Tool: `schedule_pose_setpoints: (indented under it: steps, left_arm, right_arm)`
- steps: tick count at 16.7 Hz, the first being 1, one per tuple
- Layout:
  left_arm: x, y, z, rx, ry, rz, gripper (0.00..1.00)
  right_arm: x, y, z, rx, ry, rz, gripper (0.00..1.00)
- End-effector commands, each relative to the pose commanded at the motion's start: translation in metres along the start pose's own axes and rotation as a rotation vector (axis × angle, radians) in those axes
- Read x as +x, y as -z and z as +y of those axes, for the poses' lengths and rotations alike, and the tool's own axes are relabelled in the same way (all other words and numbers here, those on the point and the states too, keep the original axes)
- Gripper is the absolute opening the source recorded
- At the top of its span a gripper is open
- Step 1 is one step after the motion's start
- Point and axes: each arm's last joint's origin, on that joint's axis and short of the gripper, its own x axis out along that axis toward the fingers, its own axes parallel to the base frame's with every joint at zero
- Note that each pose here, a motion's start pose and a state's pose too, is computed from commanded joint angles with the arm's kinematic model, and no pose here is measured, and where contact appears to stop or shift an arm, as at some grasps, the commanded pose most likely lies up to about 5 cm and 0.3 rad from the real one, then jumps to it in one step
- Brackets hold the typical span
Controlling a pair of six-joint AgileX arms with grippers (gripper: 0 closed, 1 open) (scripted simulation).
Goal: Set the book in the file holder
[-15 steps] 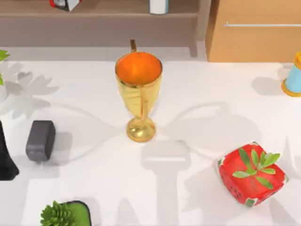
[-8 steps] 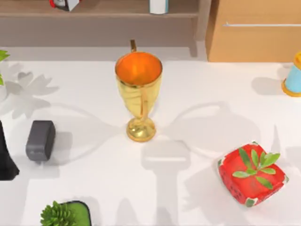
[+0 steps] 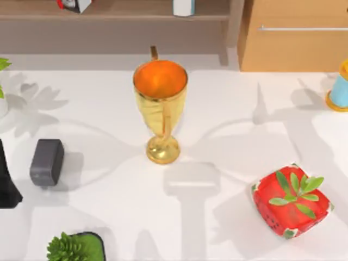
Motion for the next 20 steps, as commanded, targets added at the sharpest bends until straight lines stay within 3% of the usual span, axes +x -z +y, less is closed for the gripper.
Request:
schedule_pose_setpoints:
  steps: [3, 8, 13, 16, 20]
  left_arm:
    - [0.000, 0.000, 0.000, 0.000, 0.000, 0.000, 1.00]
    - [0.000, 0.000, 0.000, 0.000, 0.000, 0.000, 1.00]
    - [0.000, 0.000, 0.000, 0.000, 0.000, 0.000, 1.00]
    - [0.000, 0.000, 0.000, 0.000, 0.000, 0.000, 1.00]
    - [0.000, 0.000, 0.000, 0.000, 0.000, 0.000, 1.00]
  right_arm:
    - [0.078, 0.024, 0.050, 0.011, -0.009, 0.054, 1.00]
    - [0.162, 0.125, 0.139, -0.015, 0.033, 0.194, 1.00]
    - [0.192, 0.204, 0.183, -0.054, 0.133, 0.278, 1.00]
    - [0.202, 0.219, 0.186, -0.062, 0.187, 0.288, 1.00]
    - [0.203, 0.220, 0.186, -0.062, 0.194, 0.288, 1.00]
